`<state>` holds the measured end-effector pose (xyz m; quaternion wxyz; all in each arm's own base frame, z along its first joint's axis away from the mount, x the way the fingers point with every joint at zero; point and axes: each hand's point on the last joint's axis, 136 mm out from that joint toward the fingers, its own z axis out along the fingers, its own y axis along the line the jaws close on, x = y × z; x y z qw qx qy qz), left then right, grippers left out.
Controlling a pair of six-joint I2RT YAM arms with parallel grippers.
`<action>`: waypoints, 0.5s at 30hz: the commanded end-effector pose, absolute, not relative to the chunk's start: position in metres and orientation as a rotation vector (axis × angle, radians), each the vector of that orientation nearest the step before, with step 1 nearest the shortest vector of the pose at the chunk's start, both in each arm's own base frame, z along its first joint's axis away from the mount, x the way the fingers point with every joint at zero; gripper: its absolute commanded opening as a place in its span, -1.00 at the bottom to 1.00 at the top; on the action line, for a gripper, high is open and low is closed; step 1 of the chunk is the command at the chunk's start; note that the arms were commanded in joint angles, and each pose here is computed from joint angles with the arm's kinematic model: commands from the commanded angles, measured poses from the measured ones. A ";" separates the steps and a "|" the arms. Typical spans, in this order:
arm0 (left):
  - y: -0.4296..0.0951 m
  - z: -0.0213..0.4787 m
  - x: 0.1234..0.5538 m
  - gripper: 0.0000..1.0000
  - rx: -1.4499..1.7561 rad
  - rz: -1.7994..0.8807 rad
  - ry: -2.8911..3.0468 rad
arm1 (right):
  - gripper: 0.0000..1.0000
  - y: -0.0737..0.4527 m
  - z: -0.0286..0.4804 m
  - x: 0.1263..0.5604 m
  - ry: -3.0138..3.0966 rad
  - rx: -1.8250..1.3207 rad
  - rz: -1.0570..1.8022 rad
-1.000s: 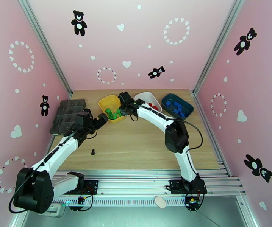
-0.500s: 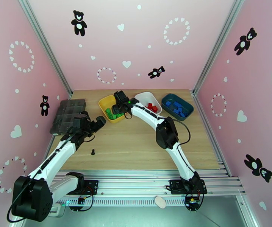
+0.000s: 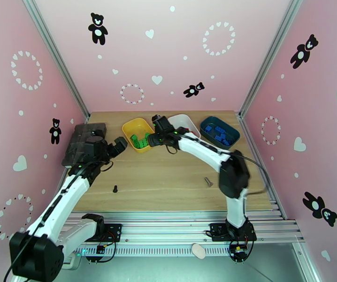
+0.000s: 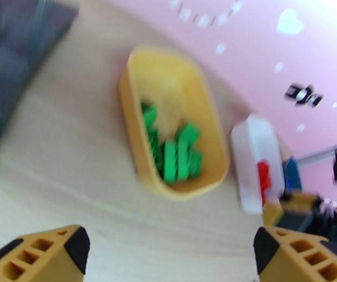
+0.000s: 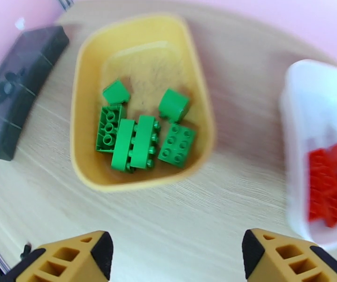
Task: Sort the legos into containers by color
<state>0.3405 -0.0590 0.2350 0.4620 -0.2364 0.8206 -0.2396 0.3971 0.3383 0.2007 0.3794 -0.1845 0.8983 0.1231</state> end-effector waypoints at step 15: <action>0.024 0.382 0.329 0.97 -0.516 -0.050 1.574 | 0.97 0.161 0.294 0.357 1.898 -0.129 0.002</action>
